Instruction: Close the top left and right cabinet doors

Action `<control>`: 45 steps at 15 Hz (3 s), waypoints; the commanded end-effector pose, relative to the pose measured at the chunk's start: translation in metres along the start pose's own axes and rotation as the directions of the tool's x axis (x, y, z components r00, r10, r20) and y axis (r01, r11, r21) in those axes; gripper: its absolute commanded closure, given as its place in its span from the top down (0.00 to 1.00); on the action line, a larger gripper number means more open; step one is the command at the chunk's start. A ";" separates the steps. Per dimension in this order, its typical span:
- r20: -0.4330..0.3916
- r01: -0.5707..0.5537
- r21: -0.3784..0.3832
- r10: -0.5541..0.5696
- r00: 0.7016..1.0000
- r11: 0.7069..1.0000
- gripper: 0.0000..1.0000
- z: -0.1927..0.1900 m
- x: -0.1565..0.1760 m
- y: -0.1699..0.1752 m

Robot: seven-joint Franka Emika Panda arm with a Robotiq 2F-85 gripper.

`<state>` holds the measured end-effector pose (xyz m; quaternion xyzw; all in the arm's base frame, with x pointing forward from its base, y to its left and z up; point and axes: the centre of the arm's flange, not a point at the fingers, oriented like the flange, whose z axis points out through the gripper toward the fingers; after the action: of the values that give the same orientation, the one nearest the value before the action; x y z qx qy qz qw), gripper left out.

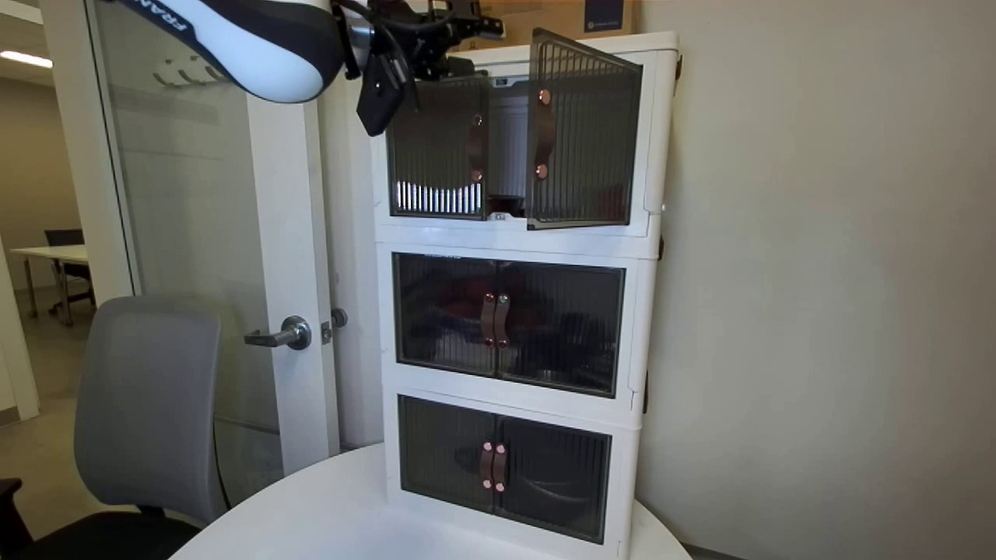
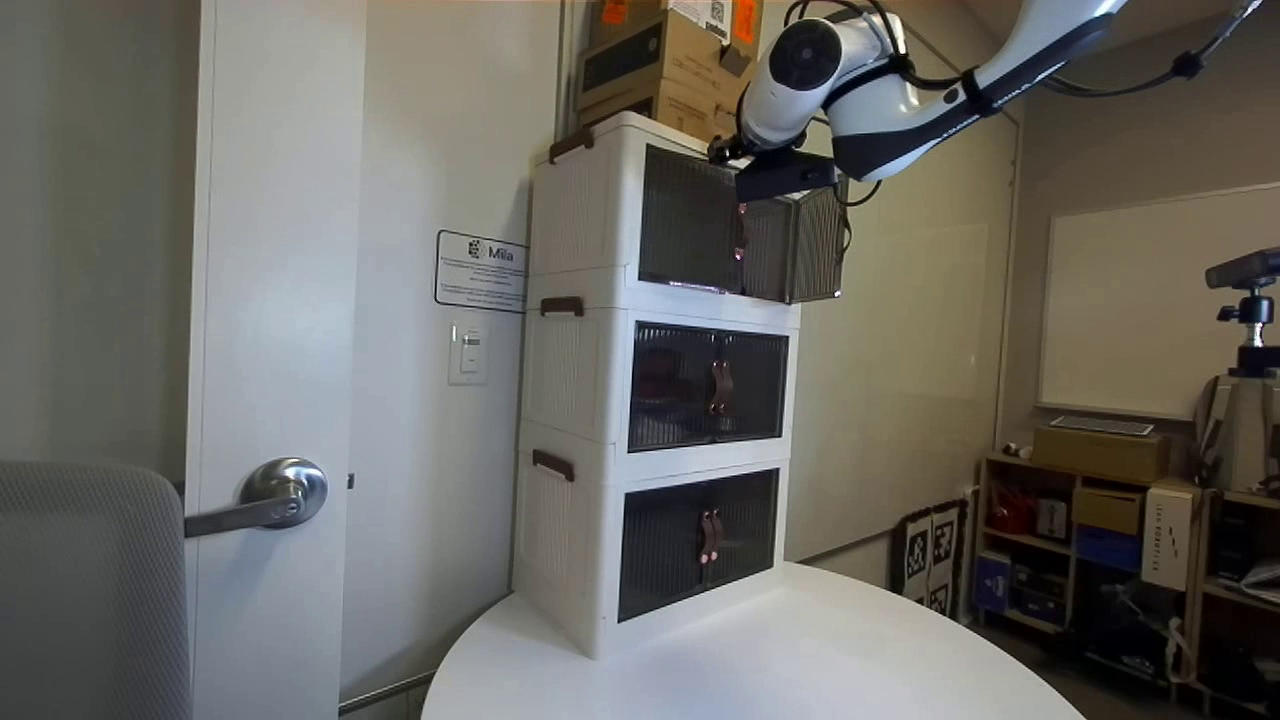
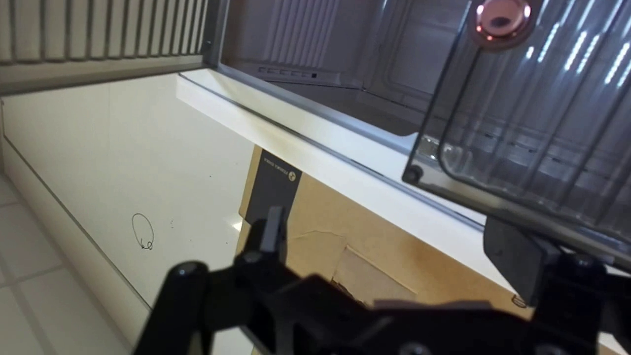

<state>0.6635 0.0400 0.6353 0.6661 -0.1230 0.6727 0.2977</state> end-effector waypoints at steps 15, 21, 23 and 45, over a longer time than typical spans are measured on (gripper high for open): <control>0.104 -0.174 0.315 0.149 0.983 0.933 1.00 -0.060 0.055 0.050; 0.322 -0.150 0.429 0.005 0.947 0.891 1.00 -0.071 0.020 0.052; 0.391 -0.114 0.436 -0.074 0.918 0.893 1.00 -0.066 -0.004 0.041; 0.168 0.136 0.211 -0.173 0.970 0.968 1.00 0.027 -0.005 -0.003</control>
<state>0.6571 0.0245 0.6373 0.7716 -0.0280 0.5831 0.2527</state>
